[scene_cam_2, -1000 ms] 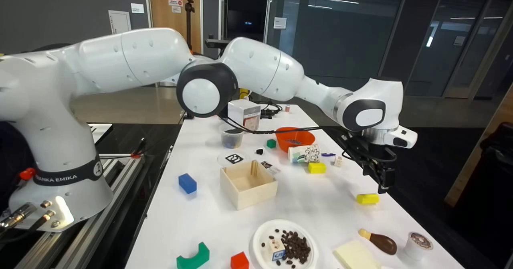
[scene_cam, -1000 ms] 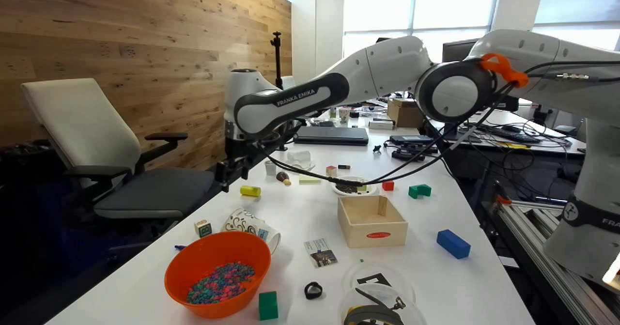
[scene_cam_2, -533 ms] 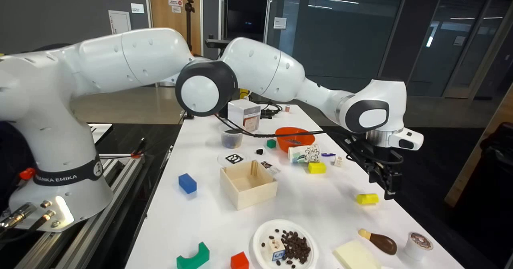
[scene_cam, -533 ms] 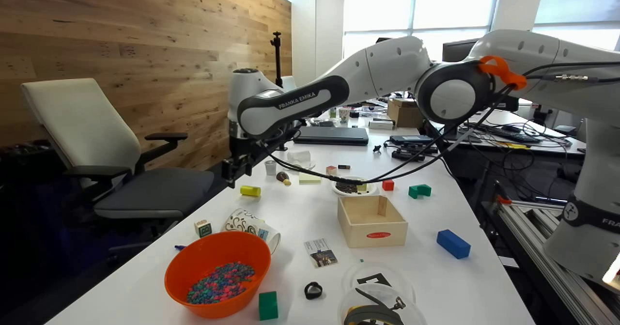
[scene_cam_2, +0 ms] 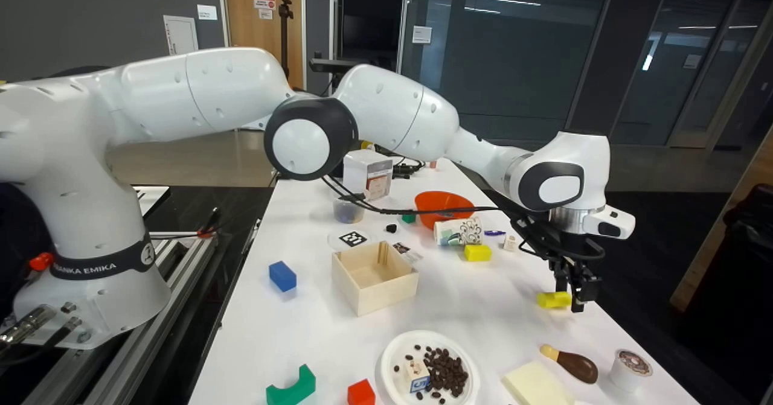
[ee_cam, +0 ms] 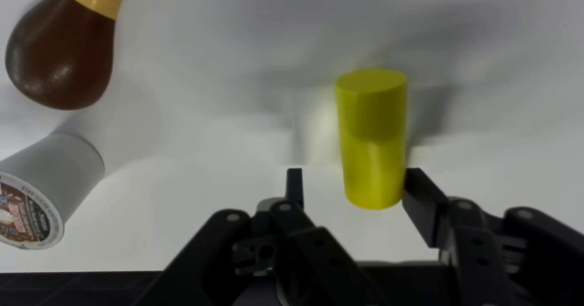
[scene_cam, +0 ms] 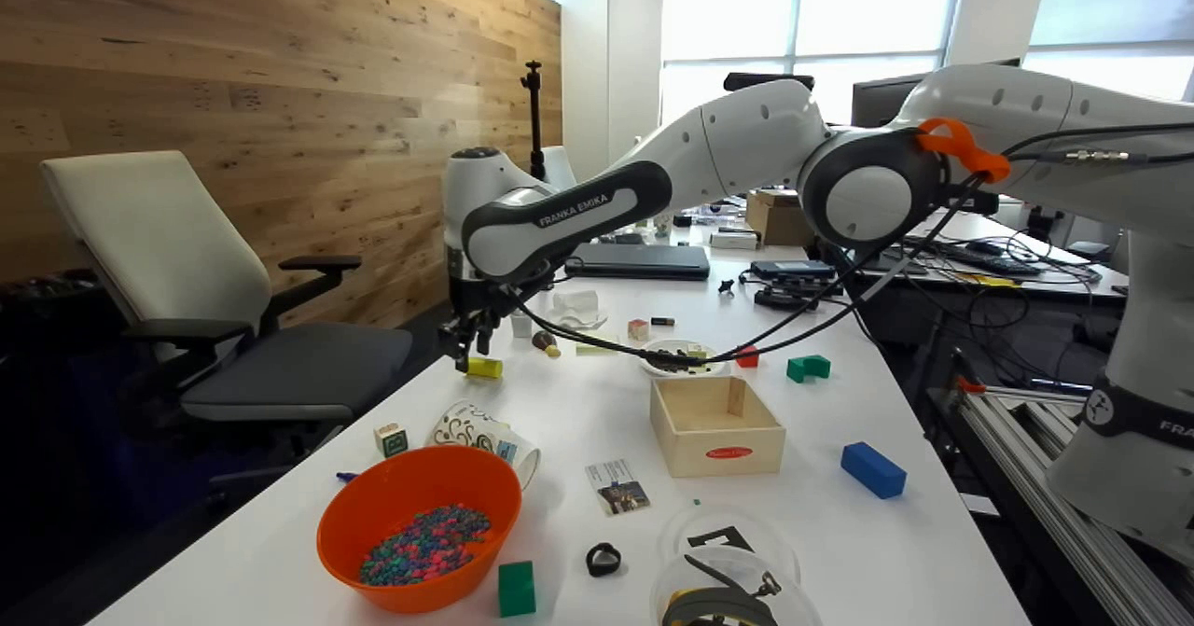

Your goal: Put the right yellow block upright

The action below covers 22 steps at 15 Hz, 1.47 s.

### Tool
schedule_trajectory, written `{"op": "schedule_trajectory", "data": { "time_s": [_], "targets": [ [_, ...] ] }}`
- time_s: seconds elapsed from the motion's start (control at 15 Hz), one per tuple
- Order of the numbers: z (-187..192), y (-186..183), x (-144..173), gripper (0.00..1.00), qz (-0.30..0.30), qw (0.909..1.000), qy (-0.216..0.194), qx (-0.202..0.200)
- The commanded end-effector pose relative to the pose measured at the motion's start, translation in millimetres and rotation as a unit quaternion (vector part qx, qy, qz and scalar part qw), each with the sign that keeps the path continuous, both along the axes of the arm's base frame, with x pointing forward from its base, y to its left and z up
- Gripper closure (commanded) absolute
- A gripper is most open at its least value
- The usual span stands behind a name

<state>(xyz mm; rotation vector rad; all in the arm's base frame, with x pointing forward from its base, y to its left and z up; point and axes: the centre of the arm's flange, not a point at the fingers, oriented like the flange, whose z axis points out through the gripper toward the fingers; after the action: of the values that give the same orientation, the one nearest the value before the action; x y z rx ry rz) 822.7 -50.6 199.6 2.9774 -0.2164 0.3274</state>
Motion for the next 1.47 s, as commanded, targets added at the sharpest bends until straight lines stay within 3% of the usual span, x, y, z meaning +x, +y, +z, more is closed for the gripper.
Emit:
{"op": "schedule_trajectory", "data": {
  "time_s": [0.0, 0.07, 0.13, 0.2, 0.47, 0.87, 1.4],
  "targets": [
    [-5.3, -1.9, 17.1, 0.40, 0.007, 0.9998, 0.013, -0.014],
    [-7.0, -2.0, 16.5, 0.49, 0.008, 0.9998, 0.015, -0.014],
    [-7.9, -1.9, 15.9, 0.64, 0.007, 0.9997, 0.017, -0.014],
    [-8.0, -1.8, 15.3, 0.64, 0.008, 0.9997, 0.018, -0.012],
    [-3.8, 1.4, 13.3, 0.92, 0.012, 0.9998, 0.016, -0.008],
    [21.3, 4.9, 4.2, 0.92, 0.028, 0.9981, -0.037, 0.042],
    [80.7, -10.5, -8.1, 0.92, 0.051, 0.9980, -0.020, 0.032]
  ]
}}
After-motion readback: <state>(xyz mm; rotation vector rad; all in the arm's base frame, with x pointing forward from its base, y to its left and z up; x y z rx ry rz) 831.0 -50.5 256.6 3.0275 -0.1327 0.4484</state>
